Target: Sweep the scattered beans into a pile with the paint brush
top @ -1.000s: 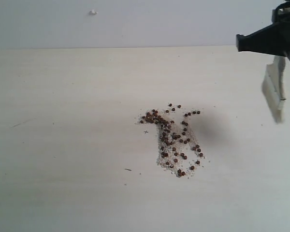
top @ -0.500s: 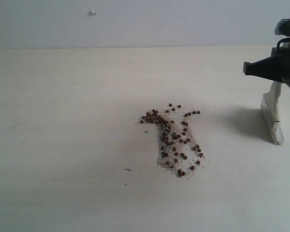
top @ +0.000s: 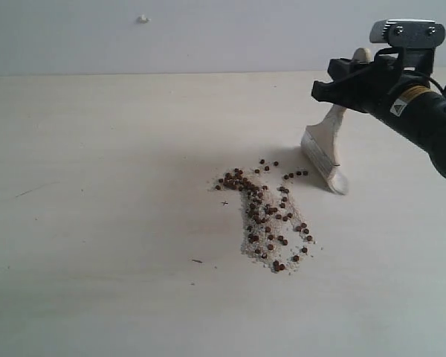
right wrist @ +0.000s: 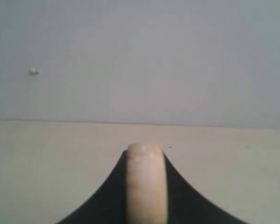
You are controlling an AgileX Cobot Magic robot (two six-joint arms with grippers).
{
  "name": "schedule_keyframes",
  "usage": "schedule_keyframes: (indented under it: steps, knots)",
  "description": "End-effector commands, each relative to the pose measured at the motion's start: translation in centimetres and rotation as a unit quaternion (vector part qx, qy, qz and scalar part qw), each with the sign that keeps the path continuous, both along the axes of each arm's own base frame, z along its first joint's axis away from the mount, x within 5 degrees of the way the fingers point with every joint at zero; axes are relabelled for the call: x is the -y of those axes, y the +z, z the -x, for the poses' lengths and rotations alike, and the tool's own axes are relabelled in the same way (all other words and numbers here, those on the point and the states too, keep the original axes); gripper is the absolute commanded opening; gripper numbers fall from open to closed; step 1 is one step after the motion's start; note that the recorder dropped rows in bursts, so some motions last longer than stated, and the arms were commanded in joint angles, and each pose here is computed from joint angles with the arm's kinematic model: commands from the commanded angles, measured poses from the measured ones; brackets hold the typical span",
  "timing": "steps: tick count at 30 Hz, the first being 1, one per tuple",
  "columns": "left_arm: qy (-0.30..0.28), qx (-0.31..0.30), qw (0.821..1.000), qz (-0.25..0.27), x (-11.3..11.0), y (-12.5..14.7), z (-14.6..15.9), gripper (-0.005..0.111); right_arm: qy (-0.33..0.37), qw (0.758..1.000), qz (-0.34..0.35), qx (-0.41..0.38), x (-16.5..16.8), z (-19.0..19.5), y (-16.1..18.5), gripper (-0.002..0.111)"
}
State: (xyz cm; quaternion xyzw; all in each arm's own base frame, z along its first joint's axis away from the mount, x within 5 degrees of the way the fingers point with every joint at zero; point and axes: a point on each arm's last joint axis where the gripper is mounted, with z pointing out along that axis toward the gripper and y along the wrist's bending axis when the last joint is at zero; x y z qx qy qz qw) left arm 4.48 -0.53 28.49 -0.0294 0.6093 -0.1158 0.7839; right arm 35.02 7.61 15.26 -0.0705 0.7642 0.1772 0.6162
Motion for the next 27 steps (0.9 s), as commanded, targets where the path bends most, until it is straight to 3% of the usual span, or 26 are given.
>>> schedule_keyframes:
  steps: [1, 7, 15, 27]
  knots:
    - [-0.001, -0.002, 1.000, 0.002, 0.0, -0.1, 0.0, 0.000, 0.063, 0.997, -0.012, -0.030, -1.1, -0.2, -0.4, 0.000]
    - [-0.001, -0.002, 1.000, 0.002, 0.0, -0.1, 0.0, 0.000, 0.121, 0.991, -0.032, -0.048, -2.1, -0.1, -0.1, 0.000]
    - [-0.001, -0.002, 1.000, 0.002, 0.0, -0.1, 0.0, 0.000, 0.141, 0.989, -0.025, -0.043, -2.3, 0.2, 0.4, 0.000]
    - [-0.001, -0.002, 1.000, 0.002, 0.0, -0.1, 0.0, 0.000, 0.140, 0.989, -0.024, 0.027, -2.1, 1.0, 5.5, 0.000]
